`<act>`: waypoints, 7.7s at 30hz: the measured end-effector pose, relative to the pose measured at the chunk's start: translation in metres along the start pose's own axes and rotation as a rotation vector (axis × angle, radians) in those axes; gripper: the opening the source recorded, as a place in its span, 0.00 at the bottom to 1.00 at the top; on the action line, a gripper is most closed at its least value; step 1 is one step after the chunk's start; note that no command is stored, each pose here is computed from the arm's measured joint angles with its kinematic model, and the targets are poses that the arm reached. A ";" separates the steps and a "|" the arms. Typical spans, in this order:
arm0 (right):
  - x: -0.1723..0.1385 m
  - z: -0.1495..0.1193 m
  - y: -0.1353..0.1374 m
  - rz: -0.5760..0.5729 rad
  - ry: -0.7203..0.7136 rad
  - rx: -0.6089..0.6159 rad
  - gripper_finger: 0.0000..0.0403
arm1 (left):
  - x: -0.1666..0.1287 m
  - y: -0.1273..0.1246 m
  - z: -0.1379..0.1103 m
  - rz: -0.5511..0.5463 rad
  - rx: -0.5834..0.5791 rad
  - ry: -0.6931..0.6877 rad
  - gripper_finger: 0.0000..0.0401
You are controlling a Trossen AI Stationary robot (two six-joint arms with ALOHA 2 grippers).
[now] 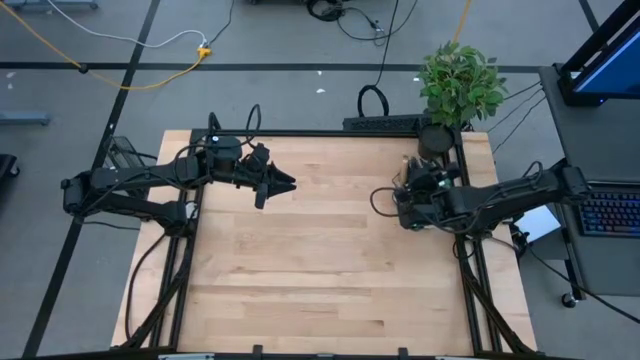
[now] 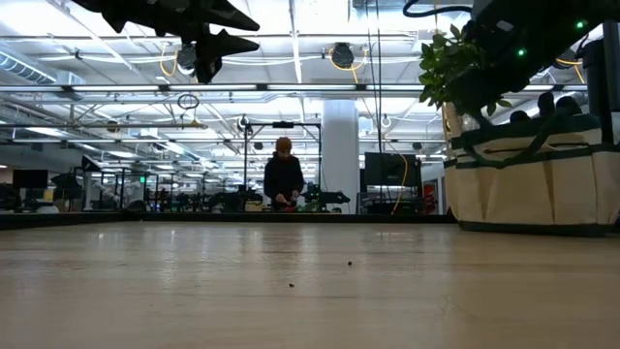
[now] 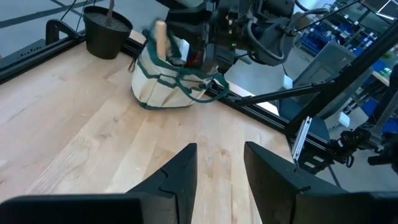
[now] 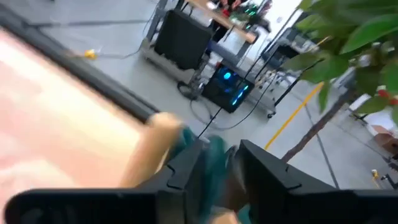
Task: Pick & Place Garden tools in Gardening bag
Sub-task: Put the green shear scissors into the gardening bag, then return to Home Position
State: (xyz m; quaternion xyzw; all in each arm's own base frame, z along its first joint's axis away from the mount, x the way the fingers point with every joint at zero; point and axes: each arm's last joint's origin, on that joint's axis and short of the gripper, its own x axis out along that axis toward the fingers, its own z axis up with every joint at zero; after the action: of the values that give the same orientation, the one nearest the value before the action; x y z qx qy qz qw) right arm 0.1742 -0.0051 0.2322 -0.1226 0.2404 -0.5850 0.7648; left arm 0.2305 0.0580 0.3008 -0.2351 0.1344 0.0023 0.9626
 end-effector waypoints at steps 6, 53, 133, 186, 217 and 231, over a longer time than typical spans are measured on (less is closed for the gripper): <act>-0.002 0.004 -0.002 0.073 0.028 -0.064 0.39 | 0.000 0.000 0.000 0.000 0.002 -0.001 0.34; -0.048 0.015 -0.127 1.164 -0.280 0.227 0.02 | -0.094 -0.045 -0.003 0.199 0.199 -0.181 0.34; -0.034 -0.094 -0.033 1.859 -0.525 0.305 0.01 | -0.092 -0.007 -0.110 0.211 0.304 -0.136 0.34; -0.035 -0.094 -0.033 1.799 -0.691 0.190 0.01 | -0.092 -0.007 -0.110 0.213 0.298 -0.136 0.34; -0.035 -0.094 -0.033 1.799 -0.691 0.190 0.01 | -0.092 -0.007 -0.110 0.213 0.298 -0.137 0.34; -0.035 -0.094 -0.033 1.799 -0.691 0.190 0.01 | -0.092 -0.007 -0.110 0.213 0.298 -0.137 0.34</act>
State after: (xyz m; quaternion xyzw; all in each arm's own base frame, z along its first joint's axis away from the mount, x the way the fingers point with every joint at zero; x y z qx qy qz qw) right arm 0.0915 0.0271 0.1754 0.0043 -0.0419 0.2704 0.9618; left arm 0.1137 0.0070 0.2345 -0.0737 0.0917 0.1000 0.9880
